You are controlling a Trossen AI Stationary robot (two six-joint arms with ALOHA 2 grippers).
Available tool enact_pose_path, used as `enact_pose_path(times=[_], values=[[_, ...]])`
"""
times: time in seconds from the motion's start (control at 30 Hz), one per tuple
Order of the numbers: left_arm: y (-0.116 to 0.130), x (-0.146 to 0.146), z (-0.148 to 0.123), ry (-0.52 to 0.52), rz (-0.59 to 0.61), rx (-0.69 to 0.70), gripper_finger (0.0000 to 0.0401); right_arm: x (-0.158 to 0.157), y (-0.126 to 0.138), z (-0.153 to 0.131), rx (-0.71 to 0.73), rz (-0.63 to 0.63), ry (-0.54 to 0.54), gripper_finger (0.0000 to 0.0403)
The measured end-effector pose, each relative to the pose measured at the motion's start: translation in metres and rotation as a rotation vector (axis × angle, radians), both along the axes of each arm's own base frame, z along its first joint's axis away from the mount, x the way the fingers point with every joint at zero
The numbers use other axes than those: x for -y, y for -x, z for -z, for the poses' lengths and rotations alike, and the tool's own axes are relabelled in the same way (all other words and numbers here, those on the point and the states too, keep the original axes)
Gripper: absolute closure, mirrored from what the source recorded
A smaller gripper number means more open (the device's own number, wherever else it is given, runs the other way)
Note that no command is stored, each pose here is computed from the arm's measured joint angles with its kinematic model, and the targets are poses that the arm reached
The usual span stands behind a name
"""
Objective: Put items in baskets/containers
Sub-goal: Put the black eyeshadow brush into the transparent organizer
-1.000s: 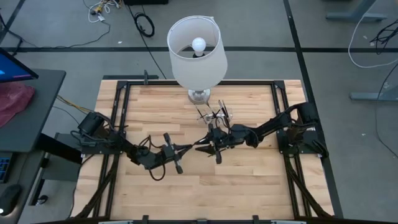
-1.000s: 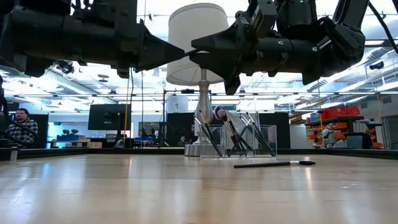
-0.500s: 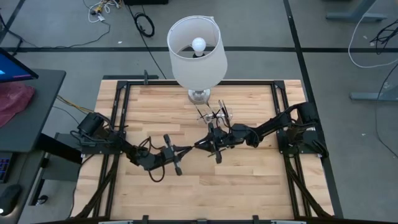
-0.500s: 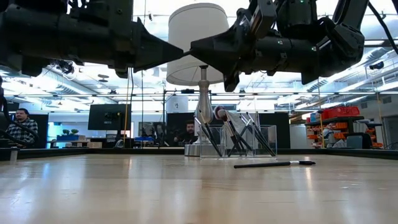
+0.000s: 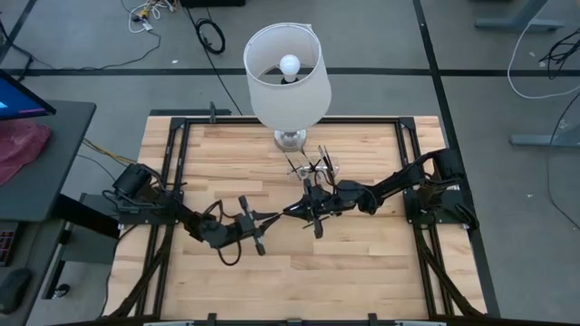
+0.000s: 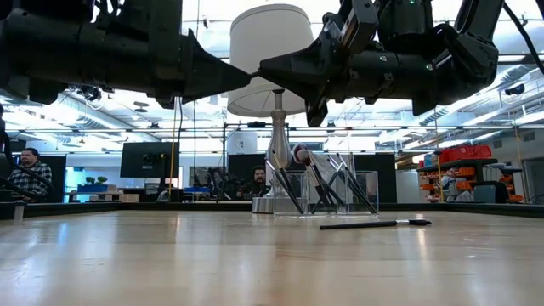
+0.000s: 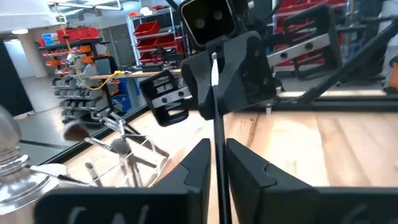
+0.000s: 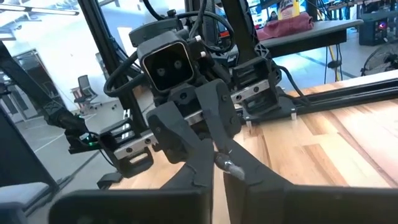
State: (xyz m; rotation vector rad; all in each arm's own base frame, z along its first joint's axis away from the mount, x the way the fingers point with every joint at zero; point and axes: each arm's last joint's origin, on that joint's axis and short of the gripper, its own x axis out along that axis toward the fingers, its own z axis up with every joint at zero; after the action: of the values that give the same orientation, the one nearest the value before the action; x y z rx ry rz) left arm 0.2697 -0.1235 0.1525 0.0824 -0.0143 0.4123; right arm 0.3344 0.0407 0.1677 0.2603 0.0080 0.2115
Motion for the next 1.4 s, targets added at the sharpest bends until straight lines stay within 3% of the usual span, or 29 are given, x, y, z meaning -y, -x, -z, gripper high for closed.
enact_pose_path(times=[0.37,0.57,0.77,0.9,1.03,1.23,1.4], values=[[0.003,-0.004,0.003,-0.083,-0.210,-0.077,0.0249,0.014,0.004,0.000,-0.151,0.173,0.032,0.0393],[0.007,-0.009,0.004,-0.136,-0.394,-0.129,0.0207,0.035,0.019,-0.032,-0.263,0.455,0.150,0.0393],[0.005,-0.020,0.005,-0.151,-0.513,-0.160,0.0193,0.056,0.017,-0.070,-0.490,0.612,0.232,0.0393],[0.002,-0.026,0.006,-0.148,-0.518,-0.161,0.0193,0.071,0.012,-0.080,-0.614,0.662,0.226,0.0393],[0.000,-0.030,0.006,-0.148,-0.525,-0.163,0.0193,0.085,0.008,-0.070,-0.664,0.696,0.204,0.0393],[-0.001,-0.031,0.006,-0.150,-0.510,-0.163,0.0193,0.095,-0.001,-0.042,-0.760,0.623,0.181,0.0391],[-0.001,-0.031,0.006,-0.150,-0.506,-0.163,0.0193,0.097,-0.005,-0.030,-0.796,0.607,0.224,0.0342]])
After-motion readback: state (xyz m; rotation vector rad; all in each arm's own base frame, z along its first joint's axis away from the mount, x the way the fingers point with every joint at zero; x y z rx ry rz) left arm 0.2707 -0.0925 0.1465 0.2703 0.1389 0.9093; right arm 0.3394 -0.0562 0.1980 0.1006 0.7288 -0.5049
